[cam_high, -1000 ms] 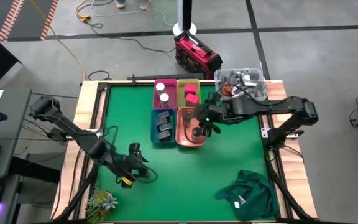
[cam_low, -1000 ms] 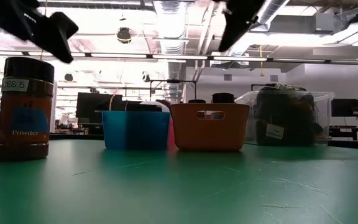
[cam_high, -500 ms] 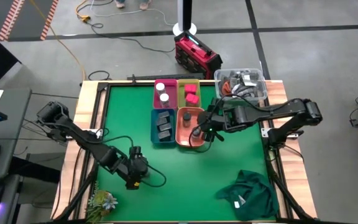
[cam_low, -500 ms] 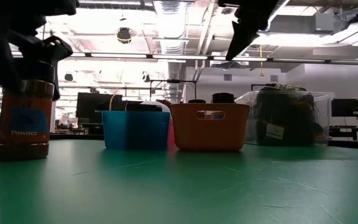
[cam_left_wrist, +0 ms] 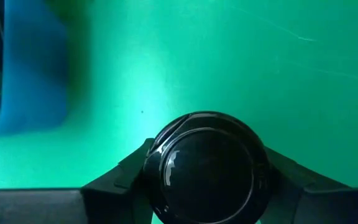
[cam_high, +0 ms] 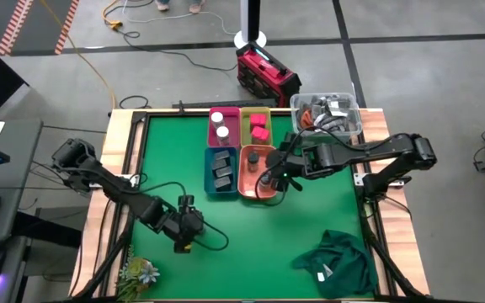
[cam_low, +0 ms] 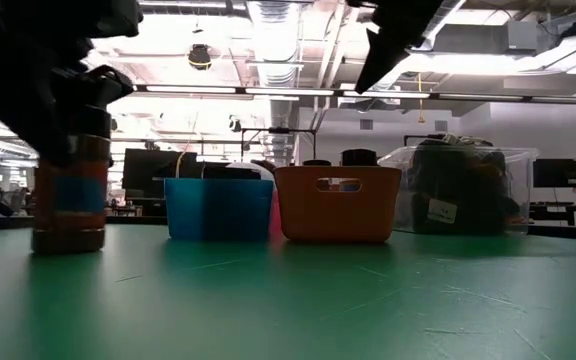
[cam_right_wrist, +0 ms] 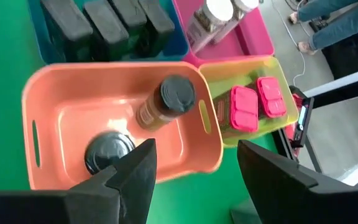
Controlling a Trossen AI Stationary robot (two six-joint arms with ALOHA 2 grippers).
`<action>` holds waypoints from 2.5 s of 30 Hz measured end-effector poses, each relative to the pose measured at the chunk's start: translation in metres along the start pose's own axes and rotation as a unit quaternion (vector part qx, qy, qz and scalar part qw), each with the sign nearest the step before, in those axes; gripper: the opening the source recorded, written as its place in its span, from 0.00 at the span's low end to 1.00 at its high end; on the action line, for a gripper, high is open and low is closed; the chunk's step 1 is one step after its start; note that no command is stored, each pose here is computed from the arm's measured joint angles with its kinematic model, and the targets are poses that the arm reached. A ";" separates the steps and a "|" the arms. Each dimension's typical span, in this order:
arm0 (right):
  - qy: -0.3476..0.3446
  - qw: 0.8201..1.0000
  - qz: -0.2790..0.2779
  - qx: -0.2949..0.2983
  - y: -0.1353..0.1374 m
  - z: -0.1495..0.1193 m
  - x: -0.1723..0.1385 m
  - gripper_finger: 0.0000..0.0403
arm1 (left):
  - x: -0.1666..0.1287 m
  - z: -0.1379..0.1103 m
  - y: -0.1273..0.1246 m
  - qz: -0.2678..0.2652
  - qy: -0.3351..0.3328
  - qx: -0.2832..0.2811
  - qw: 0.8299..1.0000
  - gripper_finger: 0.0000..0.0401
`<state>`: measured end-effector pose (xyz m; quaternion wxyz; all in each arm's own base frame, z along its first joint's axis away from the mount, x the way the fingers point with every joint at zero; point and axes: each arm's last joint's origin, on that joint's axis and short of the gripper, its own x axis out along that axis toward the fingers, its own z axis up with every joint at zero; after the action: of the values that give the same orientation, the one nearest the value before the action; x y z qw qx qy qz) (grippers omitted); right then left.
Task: Sort spices by type
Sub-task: Put the black seasoning bottle into the orange tray, then return to Home Position
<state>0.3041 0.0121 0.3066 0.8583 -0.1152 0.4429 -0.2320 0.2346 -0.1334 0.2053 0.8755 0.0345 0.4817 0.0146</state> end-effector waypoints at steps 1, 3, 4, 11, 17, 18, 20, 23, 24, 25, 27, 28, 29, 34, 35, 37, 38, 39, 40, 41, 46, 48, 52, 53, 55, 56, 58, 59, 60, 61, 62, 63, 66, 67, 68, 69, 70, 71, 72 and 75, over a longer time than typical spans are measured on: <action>-0.006 1.000 0.001 0.004 0.001 0.001 0.001 0.65 | 0.001 0.002 0.002 0.000 -0.003 0.003 1.000 0.49; -0.007 1.000 0.001 0.006 0.002 0.000 0.003 0.65 | 0.002 0.007 0.006 -0.002 -0.019 0.007 1.000 0.49; -0.003 1.000 0.000 0.006 0.002 -0.002 0.004 0.65 | 0.003 0.011 0.008 -0.008 -0.028 0.011 1.000 0.49; 0.039 0.999 -0.005 0.012 0.004 -0.015 0.009 0.65 | -0.001 0.050 0.036 -0.032 -0.089 0.048 0.994 0.51; 0.064 0.997 -0.041 -0.002 0.008 -0.024 0.003 0.65 | -0.014 0.083 0.069 -0.030 -0.131 0.069 0.989 0.51; 0.065 0.996 -0.055 -0.008 0.009 -0.025 0.001 0.65 | -0.016 0.087 0.075 -0.024 -0.138 0.073 0.987 0.51; 0.064 0.995 -0.079 -0.018 0.011 -0.027 -0.002 0.65 | -0.020 0.096 0.087 -0.009 -0.158 0.074 0.985 0.52; 0.057 0.993 -0.105 -0.023 0.013 -0.029 -0.006 0.65 | -0.022 0.107 0.108 0.015 -0.194 0.057 0.979 0.52; 0.055 0.992 -0.111 -0.024 0.014 -0.029 -0.007 0.65 | -0.022 0.108 0.116 0.020 -0.202 0.049 0.978 0.52; 0.054 0.992 -0.113 -0.026 0.015 -0.029 -0.007 0.65 | -0.021 0.109 0.123 0.019 -0.205 0.043 0.978 0.52; 0.052 0.992 -0.112 -0.028 0.017 -0.030 -0.009 0.65 | -0.020 0.110 0.137 0.011 -0.211 0.031 0.977 0.52; 0.051 0.992 -0.111 -0.029 0.017 -0.030 -0.009 0.65 | -0.020 0.111 0.143 0.009 -0.215 0.025 0.976 0.52; 0.050 0.992 -0.110 -0.030 0.018 -0.030 -0.010 0.65 | -0.020 0.112 0.148 0.007 -0.221 0.020 0.975 0.52; 0.055 0.991 -0.113 -0.041 0.017 -0.030 -0.010 0.65 | -0.023 0.117 0.165 -0.014 -0.261 0.009 0.965 0.52; 0.059 0.991 -0.114 -0.042 0.016 -0.031 -0.009 0.65 | -0.023 0.117 0.166 -0.019 -0.263 0.010 0.965 0.52; 0.065 0.990 -0.118 -0.043 0.013 -0.032 -0.008 0.65 | -0.020 0.117 0.167 -0.022 -0.259 0.012 0.965 0.52; 0.067 0.990 -0.119 -0.043 0.013 -0.032 -0.008 0.65 | -0.016 0.117 0.168 -0.022 -0.258 0.014 0.966 0.52; 0.068 0.990 -0.119 -0.042 0.012 -0.032 -0.007 0.65 | -0.012 0.117 0.168 -0.022 -0.253 0.013 0.967 0.52; 0.067 0.990 -0.120 -0.041 0.011 -0.031 -0.008 0.65 | -0.006 0.116 0.168 -0.022 -0.243 0.013 0.970 0.52; 0.066 0.990 -0.120 -0.040 0.010 -0.031 -0.008 0.65 | 0.001 0.116 0.168 -0.023 -0.235 0.013 0.972 0.52; 0.058 0.989 -0.128 -0.035 0.007 -0.031 -0.011 0.65 | 0.034 0.124 0.171 -0.011 -0.181 0.021 0.983 0.51; 0.056 0.990 -0.127 -0.034 0.007 -0.031 -0.013 0.65 | 0.043 0.130 0.174 -0.004 -0.169 0.026 0.985 0.51; 0.051 0.990 -0.123 -0.036 0.009 -0.032 -0.017 0.65 | 0.051 0.140 0.182 -0.001 -0.143 0.023 0.989 0.51; 0.050 0.991 -0.122 -0.037 0.010 -0.032 -0.017 0.65 | 0.054 0.140 0.184 -0.001 -0.131 0.021 0.991 0.51; 0.048 0.991 -0.119 -0.040 0.012 -0.032 -0.019 0.65 | 0.059 0.139 0.186 -0.002 -0.112 0.018 0.994 0.51; 0.047 0.991 -0.118 -0.040 0.013 -0.032 -0.019 0.65 | 0.062 0.138 0.187 -0.003 -0.107 0.015 0.994 0.51; 0.045 0.991 -0.117 -0.042 0.013 -0.032 -0.020 0.65 | 0.064 0.137 0.188 -0.003 -0.101 0.013 0.995 0.51; 0.045 0.991 -0.117 -0.041 0.014 -0.032 -0.020 0.65 | 0.065 0.136 0.188 -0.003 -0.097 0.013 0.995 0.52; 0.045 0.991 -0.117 -0.041 0.014 -0.032 -0.020 0.65 | 0.064 0.136 0.188 -0.004 -0.097 0.012 0.995 0.52; 0.044 0.991 -0.117 -0.040 0.014 -0.032 -0.020 0.65 | 0.064 0.137 0.188 -0.003 -0.098 0.011 0.995 0.52; 0.043 0.991 -0.117 -0.039 0.014 -0.032 -0.020 0.65 | 0.064 0.137 0.188 -0.003 -0.099 0.011 0.995 0.53; 0.042 0.992 -0.117 -0.038 0.014 -0.032 -0.020 0.65 | 0.064 0.137 0.188 -0.003 -0.098 0.011 0.995 0.54; 0.040 0.992 -0.116 -0.035 0.014 -0.031 -0.020 0.65 | 0.064 0.137 0.188 -0.003 -0.100 0.009 0.995 0.56; 0.040 0.992 -0.115 -0.033 0.014 -0.031 -0.020 0.65 | 0.064 0.137 0.188 -0.003 -0.099 0.010 0.995 0.57; 0.040 0.992 -0.114 -0.031 0.014 -0.031 -0.020 0.65 | 0.064 0.137 0.188 -0.003 -0.098 0.011 0.995 0.58; 0.041 0.992 -0.114 -0.029 0.014 -0.031 -0.020 0.65 | 0.064 0.137 0.188 -0.003 -0.098 0.012 0.995 0.59; 0.041 0.992 -0.115 -0.028 0.014 -0.031 -0.020 0.65 | 0.064 0.137 0.187 -0.004 -0.098 0.012 0.995 0.60; 0.041 0.992 -0.115 -0.028 0.014 -0.031 -0.020 0.65 | 0.064 0.137 0.187 -0.004 -0.098 0.012 0.995 0.60; 0.041 0.992 -0.115 -0.028 0.014 -0.031 -0.020 0.65 | 0.064 0.137 0.187 -0.004 -0.098 0.011 0.995 0.61; 0.042 0.992 -0.114 -0.029 0.014 -0.031 -0.020 0.65 | 0.064 0.136 0.187 -0.005 -0.095 0.010 0.995 0.62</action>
<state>0.2729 0.0343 0.2965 0.8034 -0.1798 0.4685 -0.3206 0.3855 0.0507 0.2378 0.9171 0.0423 0.3964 0.0021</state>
